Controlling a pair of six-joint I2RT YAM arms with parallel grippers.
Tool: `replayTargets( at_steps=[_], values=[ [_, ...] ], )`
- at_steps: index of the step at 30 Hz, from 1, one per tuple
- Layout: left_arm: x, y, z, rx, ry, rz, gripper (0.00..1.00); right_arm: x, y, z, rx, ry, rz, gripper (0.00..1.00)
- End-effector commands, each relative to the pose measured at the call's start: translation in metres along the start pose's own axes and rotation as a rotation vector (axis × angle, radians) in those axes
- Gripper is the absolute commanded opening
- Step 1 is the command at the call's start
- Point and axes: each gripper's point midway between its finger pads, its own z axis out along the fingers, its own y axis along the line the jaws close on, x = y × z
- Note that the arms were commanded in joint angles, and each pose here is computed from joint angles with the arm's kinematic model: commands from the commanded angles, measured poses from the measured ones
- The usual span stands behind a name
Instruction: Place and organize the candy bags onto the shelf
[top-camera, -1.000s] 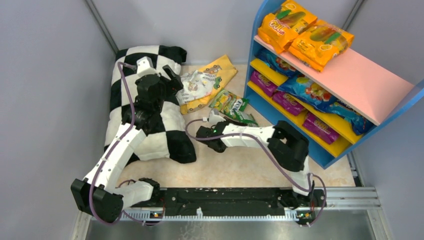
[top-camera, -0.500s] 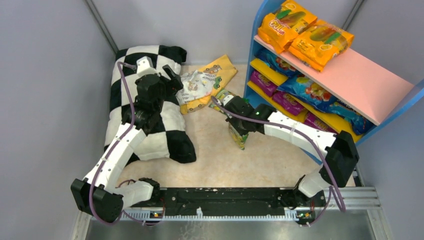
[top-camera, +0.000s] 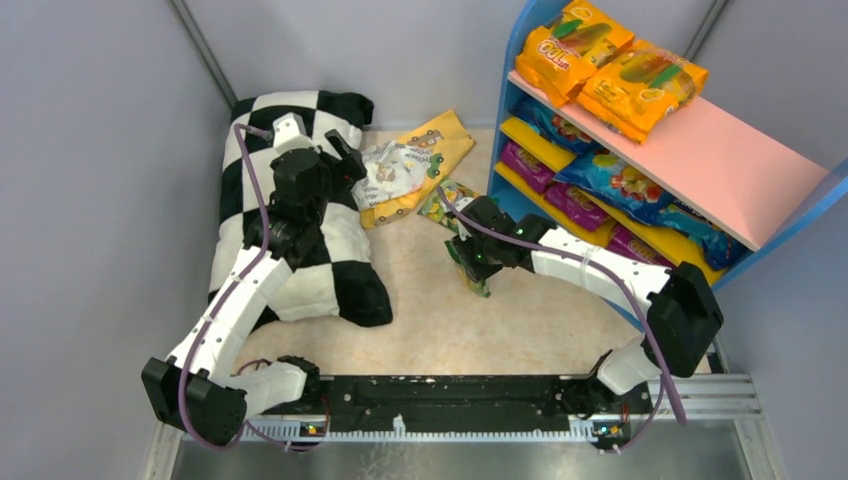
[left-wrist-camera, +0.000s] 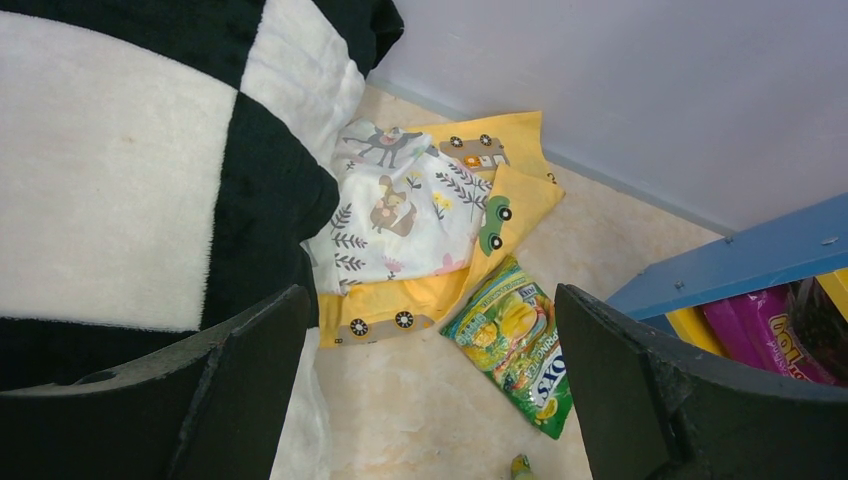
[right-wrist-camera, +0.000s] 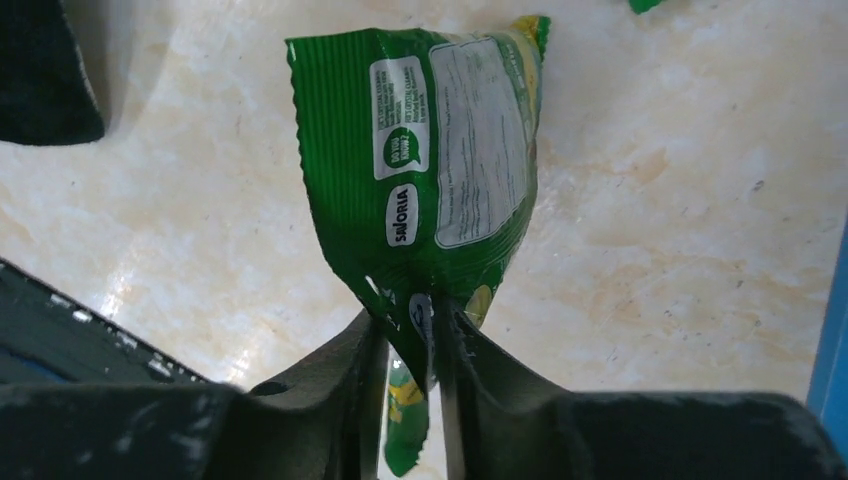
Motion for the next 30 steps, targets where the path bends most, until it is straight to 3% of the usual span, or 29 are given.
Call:
replayTargets(
  at_steps=[1,5,19,20,22,24,30],
  values=[
    [-0.024,-0.011,-0.007,0.049,-0.064,-0.031,0.98,-0.017,-0.023,0.000,0.134,-0.077,0.095,0.33],
    [-0.024,-0.011,-0.007,0.048,-0.065,-0.031,0.98,-0.022,-0.034,0.008,0.210,-0.076,0.113,0.48],
    [-0.021,-0.012,-0.005,0.057,-0.051,-0.034,0.98,-0.048,-0.070,-0.014,0.415,-0.157,0.042,0.52],
    [-0.020,-0.012,-0.004,0.057,-0.050,-0.034,0.98,-0.048,-0.073,-0.014,0.430,-0.159,0.035,0.55],
    [-0.019,-0.012,-0.004,0.059,-0.045,-0.035,0.98,-0.047,-0.077,-0.011,0.438,-0.175,0.023,0.72],
    [-0.018,-0.013,-0.003,0.065,-0.041,-0.040,0.98,-0.043,-0.077,0.002,0.372,-0.177,0.028,0.84],
    [-0.016,-0.011,-0.001,0.061,-0.040,-0.037,0.99,-0.058,-0.041,0.028,-0.030,-0.228,0.083,0.80]
  ],
)
